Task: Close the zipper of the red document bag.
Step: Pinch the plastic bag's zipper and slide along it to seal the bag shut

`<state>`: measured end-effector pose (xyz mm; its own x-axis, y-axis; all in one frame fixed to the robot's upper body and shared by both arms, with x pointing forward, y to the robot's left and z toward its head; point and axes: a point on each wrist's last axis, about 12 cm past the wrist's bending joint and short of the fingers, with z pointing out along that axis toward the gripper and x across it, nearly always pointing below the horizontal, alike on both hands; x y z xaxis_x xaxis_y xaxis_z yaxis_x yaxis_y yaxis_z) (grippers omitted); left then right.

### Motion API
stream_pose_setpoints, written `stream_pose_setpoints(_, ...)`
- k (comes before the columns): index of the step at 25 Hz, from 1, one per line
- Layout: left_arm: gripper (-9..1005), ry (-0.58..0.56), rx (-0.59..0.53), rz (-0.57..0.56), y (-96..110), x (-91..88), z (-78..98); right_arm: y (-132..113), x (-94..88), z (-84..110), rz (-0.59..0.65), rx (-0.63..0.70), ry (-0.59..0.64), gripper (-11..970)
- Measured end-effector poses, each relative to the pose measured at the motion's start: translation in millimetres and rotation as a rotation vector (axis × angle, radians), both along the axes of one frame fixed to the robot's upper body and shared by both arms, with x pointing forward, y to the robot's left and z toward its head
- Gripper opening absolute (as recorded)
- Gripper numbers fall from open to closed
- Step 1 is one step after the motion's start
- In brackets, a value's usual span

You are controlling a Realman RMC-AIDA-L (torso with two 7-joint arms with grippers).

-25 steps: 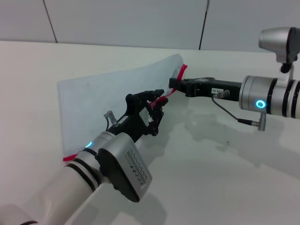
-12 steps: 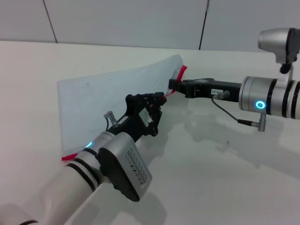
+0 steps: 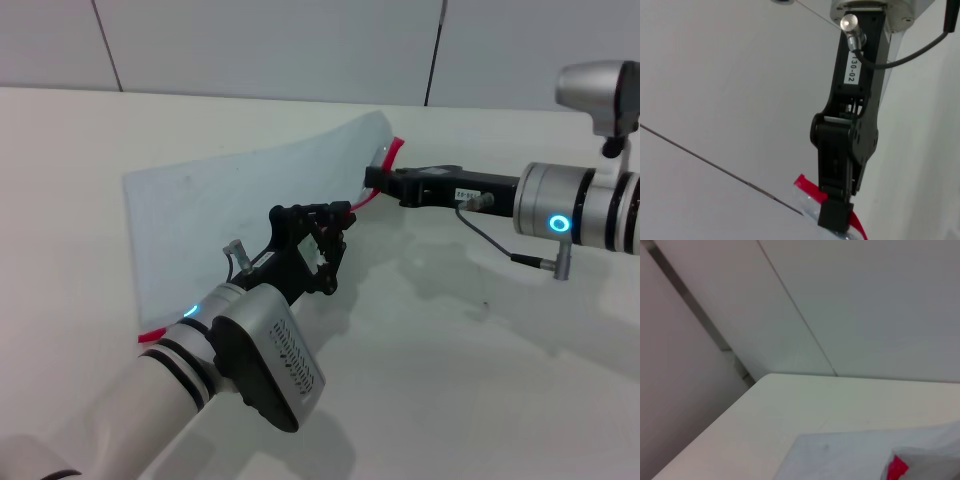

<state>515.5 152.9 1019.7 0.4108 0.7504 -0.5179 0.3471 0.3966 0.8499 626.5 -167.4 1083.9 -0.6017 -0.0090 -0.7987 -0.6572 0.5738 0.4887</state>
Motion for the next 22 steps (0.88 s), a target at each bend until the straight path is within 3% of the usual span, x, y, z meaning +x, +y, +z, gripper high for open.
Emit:
stream_pose_setpoints(10, 78, 0.015, 0.006, 0.003, 1.2, -1.9, -2.8, -27.3, 1.9, -3.3, -0.106, 0.018, -0.006, 45)
stream_pose_setpoints(22, 78, 0.038, 0.018, 0.004, 2.8, -3.2, -6.2, -90.6, -6.3, -14.2, -0.341, 0.053, -0.002, 46)
